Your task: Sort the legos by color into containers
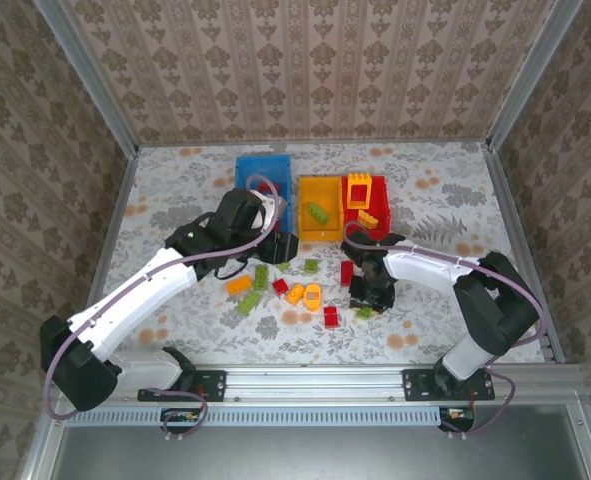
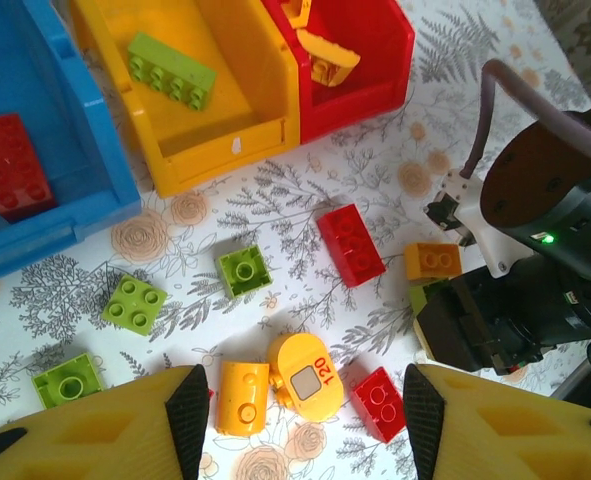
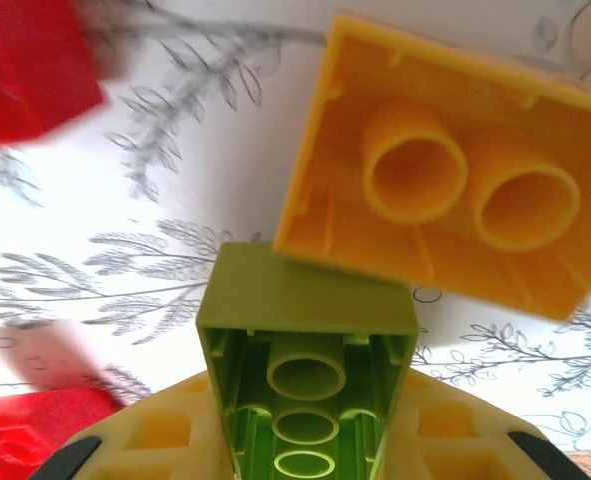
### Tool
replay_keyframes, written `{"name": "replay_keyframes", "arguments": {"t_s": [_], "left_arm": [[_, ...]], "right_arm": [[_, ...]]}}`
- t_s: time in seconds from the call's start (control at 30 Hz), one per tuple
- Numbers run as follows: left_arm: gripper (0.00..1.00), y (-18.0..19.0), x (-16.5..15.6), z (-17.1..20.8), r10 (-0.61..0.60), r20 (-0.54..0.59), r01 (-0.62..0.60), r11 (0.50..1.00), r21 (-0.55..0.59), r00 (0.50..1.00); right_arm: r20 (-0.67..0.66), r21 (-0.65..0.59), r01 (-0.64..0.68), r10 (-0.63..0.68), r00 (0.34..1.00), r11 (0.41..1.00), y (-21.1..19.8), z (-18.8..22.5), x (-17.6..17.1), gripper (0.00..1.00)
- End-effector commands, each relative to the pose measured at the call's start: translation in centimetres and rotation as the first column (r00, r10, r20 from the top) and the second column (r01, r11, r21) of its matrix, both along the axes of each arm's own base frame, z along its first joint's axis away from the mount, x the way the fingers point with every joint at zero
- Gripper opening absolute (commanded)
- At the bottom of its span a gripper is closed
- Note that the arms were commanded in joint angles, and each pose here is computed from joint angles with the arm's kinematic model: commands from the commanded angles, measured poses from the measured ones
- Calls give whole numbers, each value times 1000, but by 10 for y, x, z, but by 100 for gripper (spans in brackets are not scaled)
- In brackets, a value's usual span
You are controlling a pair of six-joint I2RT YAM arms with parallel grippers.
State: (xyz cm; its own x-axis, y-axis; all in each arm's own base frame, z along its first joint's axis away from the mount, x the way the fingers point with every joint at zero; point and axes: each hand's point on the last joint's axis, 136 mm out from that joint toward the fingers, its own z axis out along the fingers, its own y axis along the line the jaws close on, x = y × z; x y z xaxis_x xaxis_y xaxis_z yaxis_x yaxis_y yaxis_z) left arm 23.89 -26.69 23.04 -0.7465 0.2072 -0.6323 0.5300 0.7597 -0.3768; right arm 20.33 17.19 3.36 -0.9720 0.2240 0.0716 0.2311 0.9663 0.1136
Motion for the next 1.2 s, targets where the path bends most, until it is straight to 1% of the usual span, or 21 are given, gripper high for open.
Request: {"name": "replay_keyframes", "arguments": {"t_s": [0.0, 0.1, 0.23, 0.33, 0.4, 0.5, 0.67, 0.73, 0.8, 0.97, 1.07, 1.17], "left_arm": [[57, 5, 6, 23, 58, 60, -55, 997, -46, 996], [56, 7, 12, 29, 99, 82, -94, 994, -60, 992], [56, 6, 18, 31, 126, 89, -120, 990, -67, 988], [56, 4, 20, 35, 134, 101, -128, 990, -65, 986], [56, 5, 20, 34, 139, 101, -133, 989, -61, 985], [56, 7, 17, 29, 145, 91, -142, 989, -45, 985], [56, 16, 11, 22, 163, 80, -161, 986, -29, 983], [56, 19, 8, 18, 169, 72, -168, 986, -20, 983], [56, 23, 6, 14, 176, 63, -176, 984, -12, 982], [57, 37, 2, -8, 217, 11, -217, 974, 58, 976], [58, 46, -1, -31, 254, -71, -244, 962, 120, 965], [59, 50, -5, -60, 272, -177, -243, 955, 169, 946]], "right_arm": [[191, 12, -45, 42, 981, 999, 12, 50, 37, 23], [305, 24, -95, 84, 949, 995, 31, 74, 77, 23], [390, 45, -154, 124, 912, 987, 64, 89, 140, 23], [416, 50, -160, 125, 900, 986, 77, 89, 182, 24], [408, 58, -159, 122, 905, 986, 83, 83, 203, 25], [369, 52, -164, 134, 920, 985, 88, 67, 223, 28], [347, 50, -151, 124, 930, 987, 86, 55, 235, 44], [355, 51, -150, 123, 927, 987, 85, 59, 236, 51], [365, 53, -155, 126, 922, 986, 85, 65, 236, 55], [410, 57, -164, 127, 903, 985, 83, 93, 232, 59], [469, 46, -172, 131, 874, 984, 78, 120, 224, 59], [542, 45, -192, 137, 829, 980, 72, 142, 206, 59]]}}
